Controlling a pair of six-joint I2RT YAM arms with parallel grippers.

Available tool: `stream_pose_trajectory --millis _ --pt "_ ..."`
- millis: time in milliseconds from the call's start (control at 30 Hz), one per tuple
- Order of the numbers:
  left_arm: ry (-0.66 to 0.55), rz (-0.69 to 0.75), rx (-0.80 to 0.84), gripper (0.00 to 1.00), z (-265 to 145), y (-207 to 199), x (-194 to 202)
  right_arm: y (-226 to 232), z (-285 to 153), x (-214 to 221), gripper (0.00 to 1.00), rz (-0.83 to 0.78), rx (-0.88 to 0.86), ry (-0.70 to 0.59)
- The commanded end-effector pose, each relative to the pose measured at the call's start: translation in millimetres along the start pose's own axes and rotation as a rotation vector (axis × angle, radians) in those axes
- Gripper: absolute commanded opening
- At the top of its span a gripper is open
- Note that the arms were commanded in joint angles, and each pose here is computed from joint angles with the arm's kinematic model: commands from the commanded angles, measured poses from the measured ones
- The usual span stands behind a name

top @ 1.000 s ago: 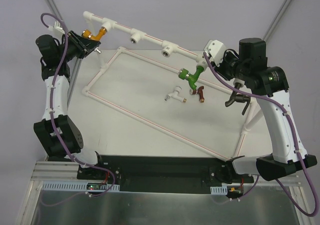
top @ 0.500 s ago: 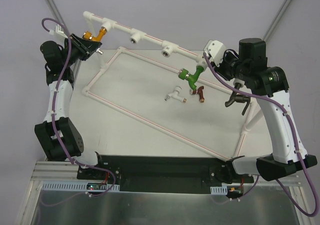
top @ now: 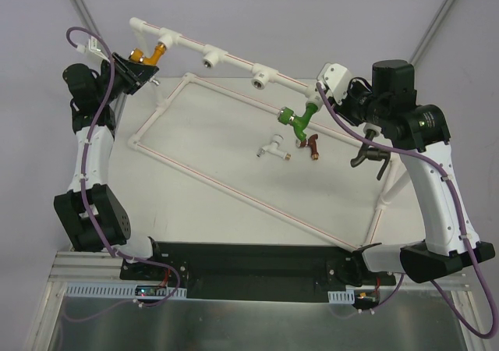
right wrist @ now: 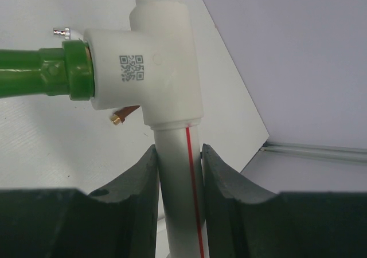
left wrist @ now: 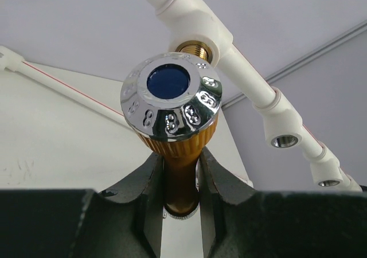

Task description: Install the water faucets

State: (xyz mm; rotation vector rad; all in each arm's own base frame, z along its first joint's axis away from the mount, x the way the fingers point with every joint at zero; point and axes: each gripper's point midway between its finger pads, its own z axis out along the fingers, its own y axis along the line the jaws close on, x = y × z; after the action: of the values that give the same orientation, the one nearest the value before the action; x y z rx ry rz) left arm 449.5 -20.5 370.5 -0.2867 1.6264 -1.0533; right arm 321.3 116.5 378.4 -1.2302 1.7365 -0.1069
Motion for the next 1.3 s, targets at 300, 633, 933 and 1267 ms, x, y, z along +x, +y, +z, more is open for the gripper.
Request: stream_pose_trajectory --millis 300,633,933,1267 --pt "-0.102 0.220 -0.042 0.00 -0.8 -16.8 -29.0 24.7 -11.9 0.9 0.02 0.060 -0.068 0.001" --pt "-0.082 0.309 -0.045 0.00 3.6 -19.4 -23.8 26.2 -11.4 0.1 0.02 0.056 -0.072 0.000" --pt "-0.081 0.417 -0.049 0.00 2.8 -23.5 -28.3 27.1 -10.3 -0.5 0.02 0.051 -0.076 -0.001" --pt "-0.063 0.539 -0.028 0.00 5.2 -28.5 -24.4 27.3 -10.1 -1.3 0.02 0.050 -0.077 -0.004"
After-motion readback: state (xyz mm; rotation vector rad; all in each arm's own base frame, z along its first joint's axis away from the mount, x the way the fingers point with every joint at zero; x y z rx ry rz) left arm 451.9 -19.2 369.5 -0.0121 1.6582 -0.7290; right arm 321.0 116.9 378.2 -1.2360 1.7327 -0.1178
